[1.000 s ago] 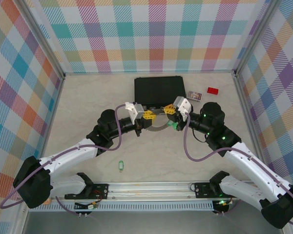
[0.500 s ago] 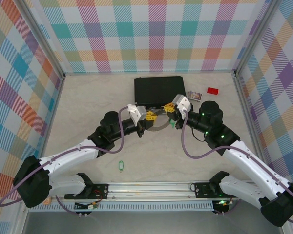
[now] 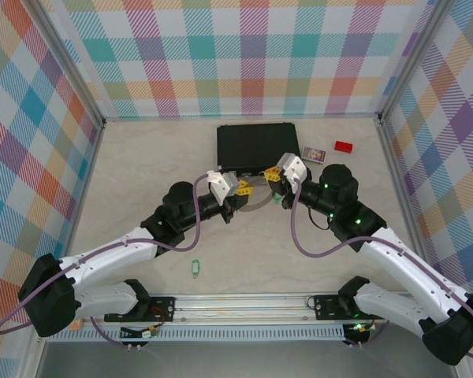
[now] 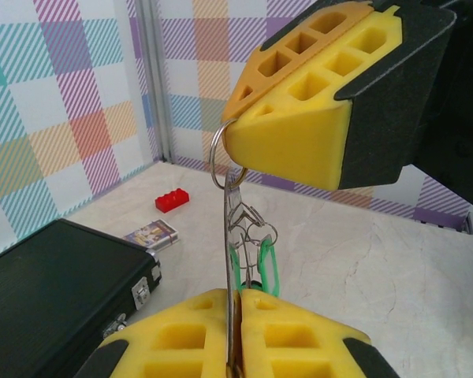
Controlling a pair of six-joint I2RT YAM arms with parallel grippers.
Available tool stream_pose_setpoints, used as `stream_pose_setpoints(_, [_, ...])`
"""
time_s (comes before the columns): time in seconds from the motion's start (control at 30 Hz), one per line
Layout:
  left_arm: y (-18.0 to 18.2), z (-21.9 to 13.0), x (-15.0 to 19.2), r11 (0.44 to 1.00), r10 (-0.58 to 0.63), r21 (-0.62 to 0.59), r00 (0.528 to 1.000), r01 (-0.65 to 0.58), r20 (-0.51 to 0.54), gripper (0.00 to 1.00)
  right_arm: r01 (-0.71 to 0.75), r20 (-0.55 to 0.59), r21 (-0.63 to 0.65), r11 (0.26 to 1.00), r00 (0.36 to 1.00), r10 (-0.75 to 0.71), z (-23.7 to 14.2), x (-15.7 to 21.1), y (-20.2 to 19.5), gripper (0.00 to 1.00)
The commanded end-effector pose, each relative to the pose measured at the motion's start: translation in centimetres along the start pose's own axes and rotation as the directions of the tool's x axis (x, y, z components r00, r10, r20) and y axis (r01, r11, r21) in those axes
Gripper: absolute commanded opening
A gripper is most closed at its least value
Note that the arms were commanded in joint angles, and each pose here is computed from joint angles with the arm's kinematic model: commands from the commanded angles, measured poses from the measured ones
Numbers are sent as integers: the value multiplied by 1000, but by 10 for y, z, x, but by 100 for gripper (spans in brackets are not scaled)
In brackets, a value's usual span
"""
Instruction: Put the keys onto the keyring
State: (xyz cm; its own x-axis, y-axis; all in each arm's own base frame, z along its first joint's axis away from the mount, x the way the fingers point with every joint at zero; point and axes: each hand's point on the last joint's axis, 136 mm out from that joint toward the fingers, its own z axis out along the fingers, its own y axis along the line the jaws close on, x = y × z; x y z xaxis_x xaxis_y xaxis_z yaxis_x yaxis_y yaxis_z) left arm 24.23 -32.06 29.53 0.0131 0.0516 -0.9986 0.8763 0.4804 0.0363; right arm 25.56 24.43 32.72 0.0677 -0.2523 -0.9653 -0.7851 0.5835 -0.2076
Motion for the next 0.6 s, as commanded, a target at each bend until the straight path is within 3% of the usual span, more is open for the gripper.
stream_pose_setpoints(0.0, [-26, -7, -51, 994, 52, 87, 988, -65, 145, 1, 19, -7, 118, 993, 1000, -18, 1, -9, -22, 0])
stream_pose_setpoints(0.1, [-26, -7, -53, 994, 54, 88, 987, -67, 150, 3, 31, -20, 113, 993, 999, -29, 4, -8, -19, 0])
stream_pose_setpoints(0.23, [-37, -5, -51, 988, 52, 135, 988, -73, 148, 23, 15, 11, 105, 994, 1000, -16, 5, -11, -15, 0])
stream_pose_setpoints(0.3, [-41, -4, -48, 985, 50, 154, 988, -73, 143, 38, -3, 29, 117, 993, 1000, -1, 5, -13, -17, 0])
stream_pose_setpoints(0.57, [-44, -4, -39, 985, 39, 163, 991, -60, 127, 42, -26, 58, 108, 994, 998, 20, 7, -14, -16, 0])
